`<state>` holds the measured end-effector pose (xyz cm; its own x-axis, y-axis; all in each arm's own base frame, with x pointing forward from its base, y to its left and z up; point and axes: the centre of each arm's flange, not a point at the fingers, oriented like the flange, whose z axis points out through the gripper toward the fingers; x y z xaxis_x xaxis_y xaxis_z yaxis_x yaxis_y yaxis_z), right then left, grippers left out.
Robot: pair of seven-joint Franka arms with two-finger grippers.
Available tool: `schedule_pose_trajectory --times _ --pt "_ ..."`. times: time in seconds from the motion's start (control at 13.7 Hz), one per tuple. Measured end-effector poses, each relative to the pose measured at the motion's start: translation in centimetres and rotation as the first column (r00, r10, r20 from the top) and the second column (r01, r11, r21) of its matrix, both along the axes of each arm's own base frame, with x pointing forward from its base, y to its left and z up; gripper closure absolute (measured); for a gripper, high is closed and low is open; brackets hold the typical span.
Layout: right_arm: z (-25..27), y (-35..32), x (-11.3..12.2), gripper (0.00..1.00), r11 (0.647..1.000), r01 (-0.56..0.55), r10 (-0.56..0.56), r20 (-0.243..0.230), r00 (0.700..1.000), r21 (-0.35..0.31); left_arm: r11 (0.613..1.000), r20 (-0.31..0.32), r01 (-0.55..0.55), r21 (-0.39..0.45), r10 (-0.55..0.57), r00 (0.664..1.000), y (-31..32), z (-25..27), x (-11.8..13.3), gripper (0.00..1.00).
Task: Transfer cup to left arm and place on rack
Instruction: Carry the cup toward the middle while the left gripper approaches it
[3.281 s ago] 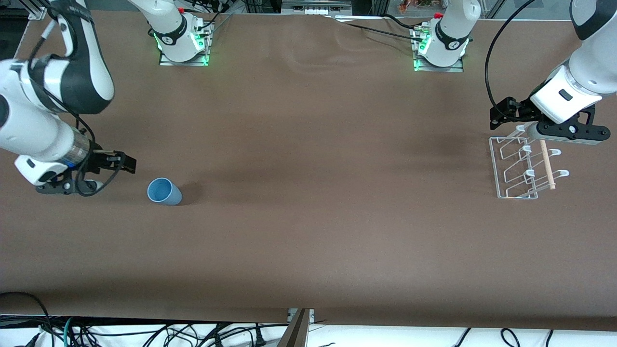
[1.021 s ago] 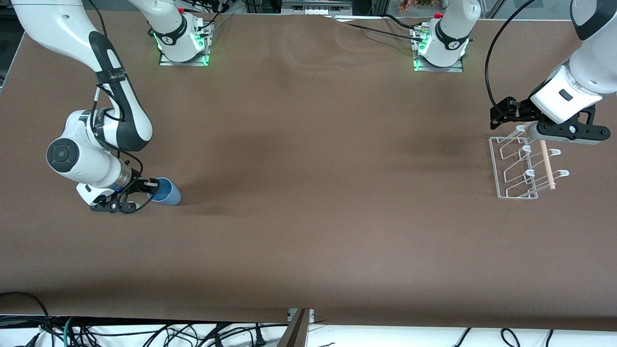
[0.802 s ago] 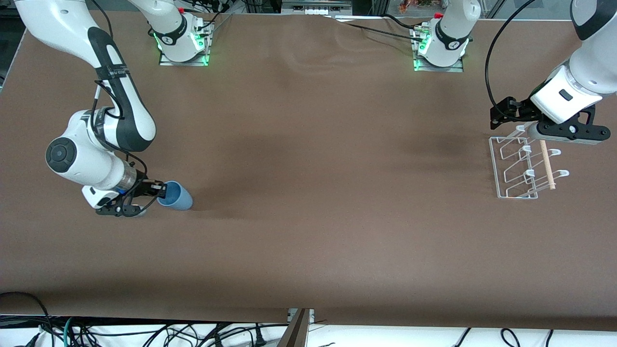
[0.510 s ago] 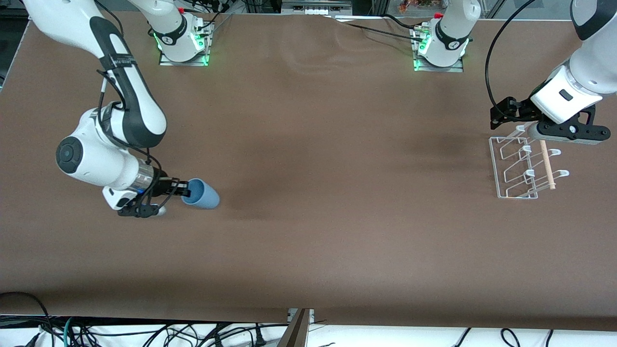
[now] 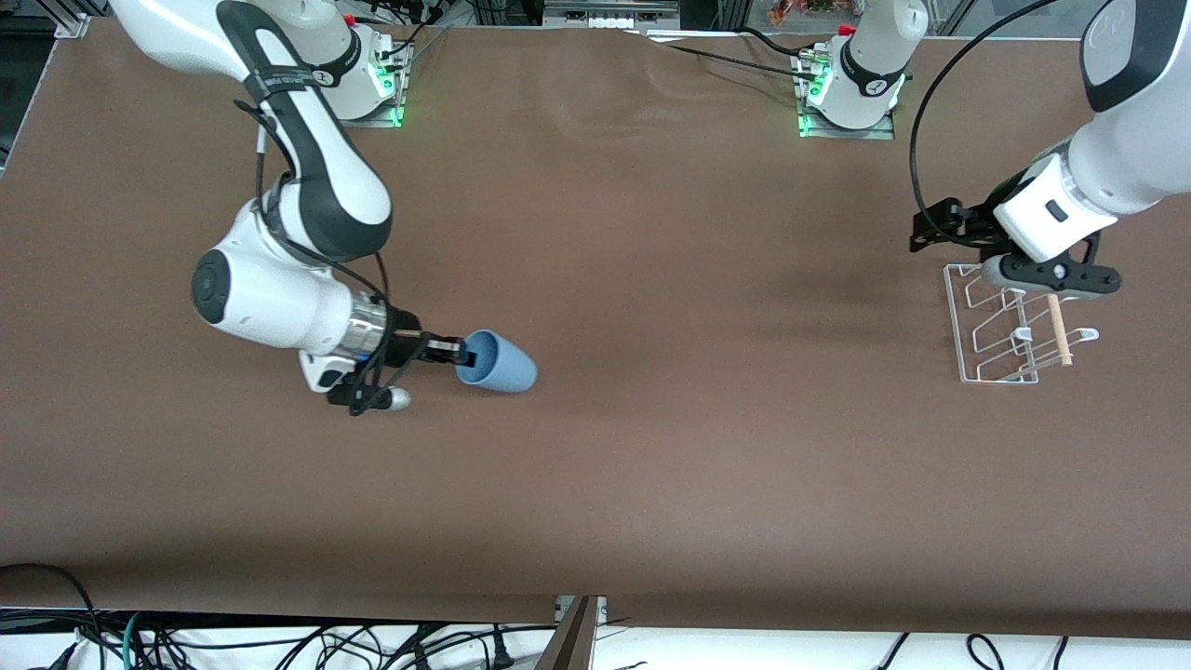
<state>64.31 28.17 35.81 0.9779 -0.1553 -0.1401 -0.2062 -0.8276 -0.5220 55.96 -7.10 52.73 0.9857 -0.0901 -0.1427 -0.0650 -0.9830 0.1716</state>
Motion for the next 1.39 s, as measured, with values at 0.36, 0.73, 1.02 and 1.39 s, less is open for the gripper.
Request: schedule_pose_trajectory --times 0.36,0.73,1.02,1.39 --pt "1.0 7.4 -0.1 0.94 0.984 0.124 -0.109 -0.121 0.987 0.128 0.971 0.043 0.137 -0.194 -0.131 0.990 -2.7 -0.5 3.3 0.00" --pt "1.6 13.0 -0.8 0.94 0.954 0.180 -0.142 -0.167 0.976 0.239 0.797 0.222 0.474 -0.374 -0.419 0.880 -6.6 -3.9 5.4 0.00" --pt "2.5 15.7 -2.0 0.94 0.935 0.234 -0.177 -0.220 0.959 0.267 0.623 0.401 0.712 -0.325 -0.591 0.700 -12.6 -5.7 6.0 0.00" --pt "3.6 17.4 -2.7 0.94 0.898 0.286 -0.188 -0.295 0.937 0.334 0.404 0.627 0.902 -0.155 -0.666 0.406 -17.7 -5.3 6.3 0.00"
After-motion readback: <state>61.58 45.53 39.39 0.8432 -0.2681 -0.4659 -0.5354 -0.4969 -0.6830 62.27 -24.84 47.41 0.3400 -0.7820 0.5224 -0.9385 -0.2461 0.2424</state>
